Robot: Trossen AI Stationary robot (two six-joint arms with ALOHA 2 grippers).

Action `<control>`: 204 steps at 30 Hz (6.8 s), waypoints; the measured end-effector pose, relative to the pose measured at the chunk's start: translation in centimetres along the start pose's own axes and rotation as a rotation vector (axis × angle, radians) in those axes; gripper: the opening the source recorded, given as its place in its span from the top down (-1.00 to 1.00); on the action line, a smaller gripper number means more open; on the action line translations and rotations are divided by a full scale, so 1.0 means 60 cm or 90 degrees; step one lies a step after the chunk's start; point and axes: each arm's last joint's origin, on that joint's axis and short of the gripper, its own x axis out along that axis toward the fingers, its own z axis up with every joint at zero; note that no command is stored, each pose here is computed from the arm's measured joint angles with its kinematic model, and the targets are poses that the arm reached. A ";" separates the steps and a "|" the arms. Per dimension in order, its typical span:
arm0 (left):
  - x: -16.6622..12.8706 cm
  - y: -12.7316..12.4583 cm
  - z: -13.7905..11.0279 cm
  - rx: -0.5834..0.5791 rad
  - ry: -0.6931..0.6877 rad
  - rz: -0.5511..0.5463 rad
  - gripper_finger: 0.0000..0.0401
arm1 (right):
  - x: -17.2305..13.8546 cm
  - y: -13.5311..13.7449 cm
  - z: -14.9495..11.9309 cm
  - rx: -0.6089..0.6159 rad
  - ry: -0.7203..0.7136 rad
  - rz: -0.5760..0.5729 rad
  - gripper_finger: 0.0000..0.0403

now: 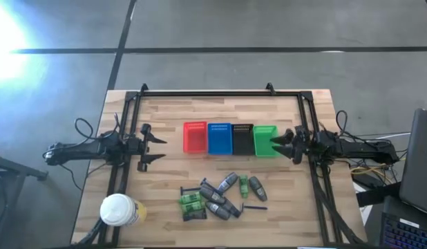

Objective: Pick & Place Travel size toiletries
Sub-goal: Put the blue razor into the green bin, then put the gray deodorant into the red bin

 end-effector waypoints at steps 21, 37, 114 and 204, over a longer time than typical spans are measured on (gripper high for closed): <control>0.000 0.000 0.000 0.000 0.002 0.000 -0.20 | 0.005 0.041 0.007 0.345 0.107 0.177 -0.24; 0.000 0.000 0.000 0.000 0.002 0.000 -0.20 | 0.123 0.208 -0.101 0.178 0.641 -0.311 -0.20; 0.000 0.000 0.000 0.000 0.002 0.000 -0.20 | 0.184 0.044 0.091 0.318 0.195 -0.763 0.86; 0.000 0.000 0.000 0.000 0.002 0.000 -0.20 | 0.281 0.127 -0.150 0.121 0.652 -0.697 -0.21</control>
